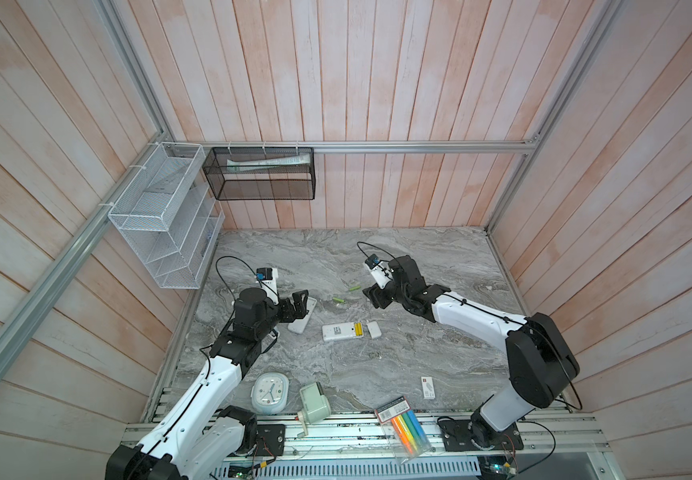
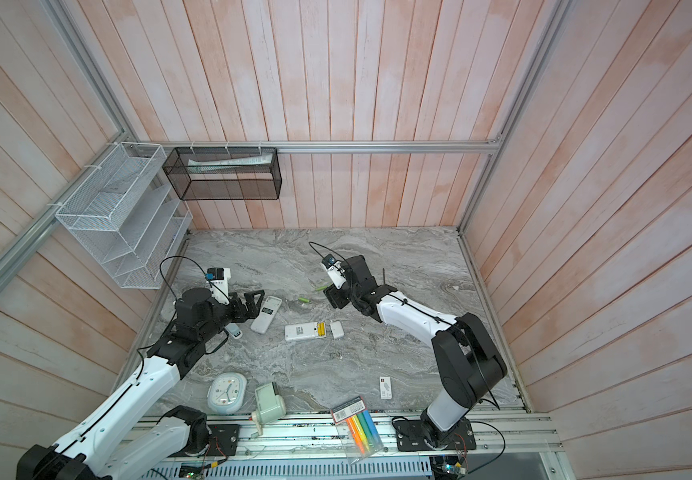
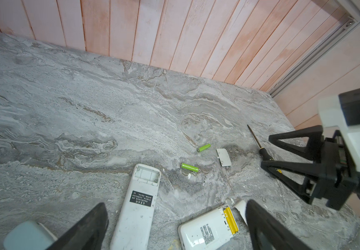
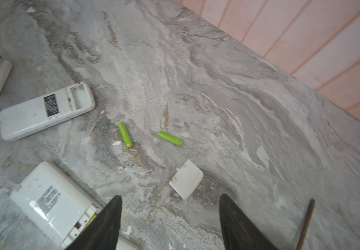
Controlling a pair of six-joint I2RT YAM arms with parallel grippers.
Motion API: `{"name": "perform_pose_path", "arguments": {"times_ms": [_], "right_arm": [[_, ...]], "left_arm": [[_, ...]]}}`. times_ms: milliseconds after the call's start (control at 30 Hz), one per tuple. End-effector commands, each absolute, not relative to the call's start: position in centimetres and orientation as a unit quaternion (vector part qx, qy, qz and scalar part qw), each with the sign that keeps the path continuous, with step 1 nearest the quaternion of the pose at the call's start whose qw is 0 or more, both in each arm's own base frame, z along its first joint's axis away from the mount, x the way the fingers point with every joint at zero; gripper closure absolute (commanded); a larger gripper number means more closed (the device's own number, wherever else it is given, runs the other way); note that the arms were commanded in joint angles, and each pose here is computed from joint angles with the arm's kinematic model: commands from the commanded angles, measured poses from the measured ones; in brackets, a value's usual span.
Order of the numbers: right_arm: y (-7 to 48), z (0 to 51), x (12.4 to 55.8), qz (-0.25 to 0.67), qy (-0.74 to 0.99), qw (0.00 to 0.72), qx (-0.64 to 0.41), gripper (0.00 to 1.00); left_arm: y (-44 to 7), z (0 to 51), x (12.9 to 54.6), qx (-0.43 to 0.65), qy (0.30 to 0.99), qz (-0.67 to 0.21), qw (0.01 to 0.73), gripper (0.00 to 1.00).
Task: Unload the batteries from the remote control
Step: 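Move the right gripper to the yellow-and-black screwdriver and grasp its handle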
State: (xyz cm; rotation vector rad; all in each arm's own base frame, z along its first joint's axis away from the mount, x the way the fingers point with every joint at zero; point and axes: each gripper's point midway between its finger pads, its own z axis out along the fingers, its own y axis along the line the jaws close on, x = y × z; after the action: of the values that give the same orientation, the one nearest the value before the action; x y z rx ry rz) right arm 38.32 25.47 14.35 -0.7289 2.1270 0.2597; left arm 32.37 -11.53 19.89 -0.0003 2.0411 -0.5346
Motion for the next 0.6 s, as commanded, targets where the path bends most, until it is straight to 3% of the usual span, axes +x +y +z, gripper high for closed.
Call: {"name": "perform_pose_path", "arguments": {"times_ms": [0,267,567], "right_arm": [[19.5,14.3,39.6,0.073,0.889,0.432,-0.135,0.25],[11.4,12.3,39.6,0.035,0.917,0.397,0.006,0.26],[9.3,7.7,39.0,0.016,0.942,0.333,0.035,0.36]], "left_arm": [[-12.0,20.2,32.7,-0.012,0.845,-0.238,0.479,0.00],[-12.7,19.8,32.9,0.000,0.847,-0.249,0.469,0.00],[-13.5,19.3,33.1,0.007,0.852,-0.267,0.450,0.00]]}}
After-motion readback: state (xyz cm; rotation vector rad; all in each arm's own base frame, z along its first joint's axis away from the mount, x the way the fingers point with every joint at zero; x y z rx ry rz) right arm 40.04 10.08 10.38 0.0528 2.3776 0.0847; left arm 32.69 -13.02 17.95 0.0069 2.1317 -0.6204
